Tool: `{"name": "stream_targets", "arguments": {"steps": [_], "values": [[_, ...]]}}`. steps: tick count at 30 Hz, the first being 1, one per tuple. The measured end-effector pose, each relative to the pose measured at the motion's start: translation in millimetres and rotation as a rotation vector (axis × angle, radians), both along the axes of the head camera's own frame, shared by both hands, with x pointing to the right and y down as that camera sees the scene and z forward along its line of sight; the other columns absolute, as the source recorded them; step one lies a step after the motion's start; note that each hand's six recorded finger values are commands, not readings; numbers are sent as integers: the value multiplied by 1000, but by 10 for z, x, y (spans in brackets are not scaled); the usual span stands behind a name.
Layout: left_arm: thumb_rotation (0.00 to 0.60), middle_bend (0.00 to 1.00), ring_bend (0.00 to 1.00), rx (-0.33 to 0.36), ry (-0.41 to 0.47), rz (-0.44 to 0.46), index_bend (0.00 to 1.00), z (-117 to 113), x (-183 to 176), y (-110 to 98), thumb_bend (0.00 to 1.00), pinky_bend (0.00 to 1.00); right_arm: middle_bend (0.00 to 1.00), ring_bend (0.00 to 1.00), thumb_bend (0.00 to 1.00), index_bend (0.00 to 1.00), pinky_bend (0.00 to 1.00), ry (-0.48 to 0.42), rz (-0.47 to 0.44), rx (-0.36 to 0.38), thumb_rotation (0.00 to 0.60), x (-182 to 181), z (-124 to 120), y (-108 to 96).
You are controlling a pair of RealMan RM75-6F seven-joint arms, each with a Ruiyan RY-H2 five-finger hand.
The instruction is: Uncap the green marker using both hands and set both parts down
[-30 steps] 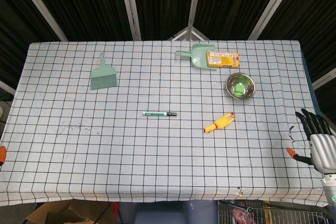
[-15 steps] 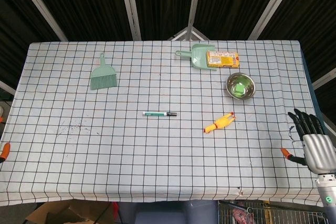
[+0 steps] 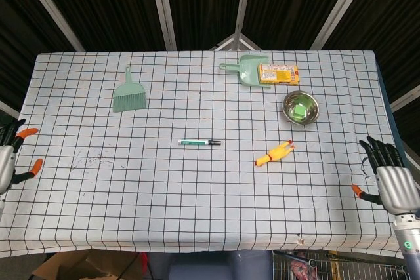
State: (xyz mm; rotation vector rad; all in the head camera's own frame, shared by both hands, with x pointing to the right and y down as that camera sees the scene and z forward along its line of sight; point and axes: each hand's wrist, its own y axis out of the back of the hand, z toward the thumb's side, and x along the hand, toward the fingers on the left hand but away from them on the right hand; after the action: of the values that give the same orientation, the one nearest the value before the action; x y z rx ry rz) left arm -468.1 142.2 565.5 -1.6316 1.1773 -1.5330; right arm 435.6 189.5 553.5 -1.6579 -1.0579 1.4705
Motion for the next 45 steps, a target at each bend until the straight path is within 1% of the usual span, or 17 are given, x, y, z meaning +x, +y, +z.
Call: {"name": "stream_targets", "arguments": {"steps": [2, 6, 8, 10, 12, 14, 19, 21, 24, 28, 31, 35, 38, 42, 45], "values": [[600, 30, 0, -33, -19, 5, 252, 80, 71, -117, 446, 0, 0, 0, 219, 79, 0, 3, 7, -8, 600, -10, 12, -16], [600, 31, 0, -98, -75, 7, 300, 228, 243, -386, 438, 0, 0, 0, 219, 79, 0, 10, 15, -18, 600, -56, 38, -72], [600, 32, 0, -132, -99, 14, 303, 322, 396, -565, 436, 0, 0, 0, 219, 79, 0, 18, 17, -22, 600, -75, 48, -99], [600, 35, 0, -163, -101, 18, 304, 416, 596, -740, 433, 0, 0, 0, 218, 79, 0, 26, 23, -28, 600, -92, 57, -129], [600, 37, 0, -186, -78, 26, 316, 497, 827, -887, 432, 0, 0, 0, 218, 79, 0, 32, 28, -31, 600, -104, 64, -155], [600, 38, 0, -206, -23, 42, 332, 598, 1149, -1025, 432, 0, 0, 0, 219, 79, 0, 37, 32, -33, 600, -106, 69, -167], [600, 38, 0, -250, 122, 84, 336, 861, 1791, -1151, 430, 0, 0, 0, 219, 79, 0, 58, 45, -42, 600, -73, 75, -184], [600, 37, 0, -260, 145, 104, 329, 943, 1971, -1178, 427, 0, 0, 0, 218, 79, 0, 63, 53, -41, 600, -51, 65, -194], [600, 37, 0, -276, 153, 135, 327, 1075, 2229, -1184, 423, 0, 0, 0, 220, 79, 0, 65, 61, -39, 600, -30, 55, -211], [600, 31, 0, -305, 143, 165, 335, 1253, 2523, -1105, 415, 0, 0, 0, 219, 79, 0, 70, 61, -46, 600, -6, 71, -212], [600, 30, 0, -311, 141, 168, 344, 1349, 2683, -1029, 412, 0, 0, 0, 219, 79, 0, 67, 61, -49, 600, 4, 94, -212], [600, 31, 0, -307, 148, 164, 373, 1450, 2867, -928, 410, 0, 0, 0, 218, 79, 0, 64, 64, -54, 600, 32, 137, -201], [600, 32, 0, -290, 147, 167, 401, 1489, 2998, -864, 408, 0, 0, 0, 219, 79, 0, 60, 69, -54, 600, 61, 165, -194], [600, 33, 0, -265, 149, 177, 405, 1511, 3138, -788, 408, 0, 0, 0, 219, 79, 0, 49, 73, -50, 600, 85, 194, -187], [600, 36, 0, -266, 141, 183, 408, 1559, 3195, -728, 407, 0, 0, 0, 219, 79, 0, 46, 73, -52, 600, 98, 215, -177]]}}
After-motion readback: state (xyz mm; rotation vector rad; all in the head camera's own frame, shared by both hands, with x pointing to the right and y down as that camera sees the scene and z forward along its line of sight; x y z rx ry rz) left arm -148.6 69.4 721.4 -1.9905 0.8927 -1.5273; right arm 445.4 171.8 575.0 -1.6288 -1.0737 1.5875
